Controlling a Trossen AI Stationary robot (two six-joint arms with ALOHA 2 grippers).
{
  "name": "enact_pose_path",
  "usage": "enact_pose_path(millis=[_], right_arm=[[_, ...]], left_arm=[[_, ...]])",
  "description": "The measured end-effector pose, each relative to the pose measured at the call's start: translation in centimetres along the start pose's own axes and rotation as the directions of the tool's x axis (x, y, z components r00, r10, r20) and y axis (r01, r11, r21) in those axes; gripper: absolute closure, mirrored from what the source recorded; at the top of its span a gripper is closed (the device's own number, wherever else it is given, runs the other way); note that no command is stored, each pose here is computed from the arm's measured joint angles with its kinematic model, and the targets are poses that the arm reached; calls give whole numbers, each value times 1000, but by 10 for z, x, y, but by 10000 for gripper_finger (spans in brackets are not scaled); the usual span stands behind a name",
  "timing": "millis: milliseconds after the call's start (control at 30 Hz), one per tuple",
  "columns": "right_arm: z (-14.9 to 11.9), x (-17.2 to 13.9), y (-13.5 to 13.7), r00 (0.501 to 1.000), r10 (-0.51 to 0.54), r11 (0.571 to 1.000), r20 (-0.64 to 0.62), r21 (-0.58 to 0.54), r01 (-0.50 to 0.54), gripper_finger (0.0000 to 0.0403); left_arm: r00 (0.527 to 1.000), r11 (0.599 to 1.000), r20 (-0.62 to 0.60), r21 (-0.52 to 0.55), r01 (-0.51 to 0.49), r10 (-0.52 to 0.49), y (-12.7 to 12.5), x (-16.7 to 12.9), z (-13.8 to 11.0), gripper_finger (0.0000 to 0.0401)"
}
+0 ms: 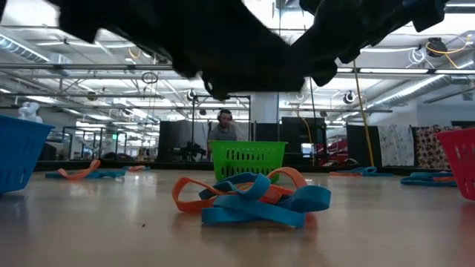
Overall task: Sort rubber bands into baskets
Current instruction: Put the orange rubber band into the blue bin
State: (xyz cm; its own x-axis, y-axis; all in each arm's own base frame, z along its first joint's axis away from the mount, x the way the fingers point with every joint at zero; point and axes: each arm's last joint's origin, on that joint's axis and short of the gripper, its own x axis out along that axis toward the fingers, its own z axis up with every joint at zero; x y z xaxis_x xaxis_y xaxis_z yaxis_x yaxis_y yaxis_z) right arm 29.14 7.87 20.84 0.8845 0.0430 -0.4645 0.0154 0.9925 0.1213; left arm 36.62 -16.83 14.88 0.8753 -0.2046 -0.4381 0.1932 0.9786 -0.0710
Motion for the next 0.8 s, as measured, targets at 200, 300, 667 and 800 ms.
enact_pose_path(millis=[200, 300, 667, 800], right_arm=[[0, 0, 0, 1000, -1, 1000, -5, -4, 1, 289], [-1, 0, 0, 1000, -4, 1000, -14, -8, 4, 289], [-3, 0, -1, 1000, -7, 1000, -29, -6, 7, 289], [-3, 0, -1, 1000, -8, 1000, -29, -5, 7, 289]], left_arm=[[970, 1000, -242, -9, -21, 19, 10, 29, 8, 228], [961, 1000, -274, -1, -28, 27, 11, 38, 7, 228], [930, 999, -364, -29, 33, -42, 14, 41, -4, 228], [925, 999, -377, -28, 31, -39, 15, 41, -5, 228]])
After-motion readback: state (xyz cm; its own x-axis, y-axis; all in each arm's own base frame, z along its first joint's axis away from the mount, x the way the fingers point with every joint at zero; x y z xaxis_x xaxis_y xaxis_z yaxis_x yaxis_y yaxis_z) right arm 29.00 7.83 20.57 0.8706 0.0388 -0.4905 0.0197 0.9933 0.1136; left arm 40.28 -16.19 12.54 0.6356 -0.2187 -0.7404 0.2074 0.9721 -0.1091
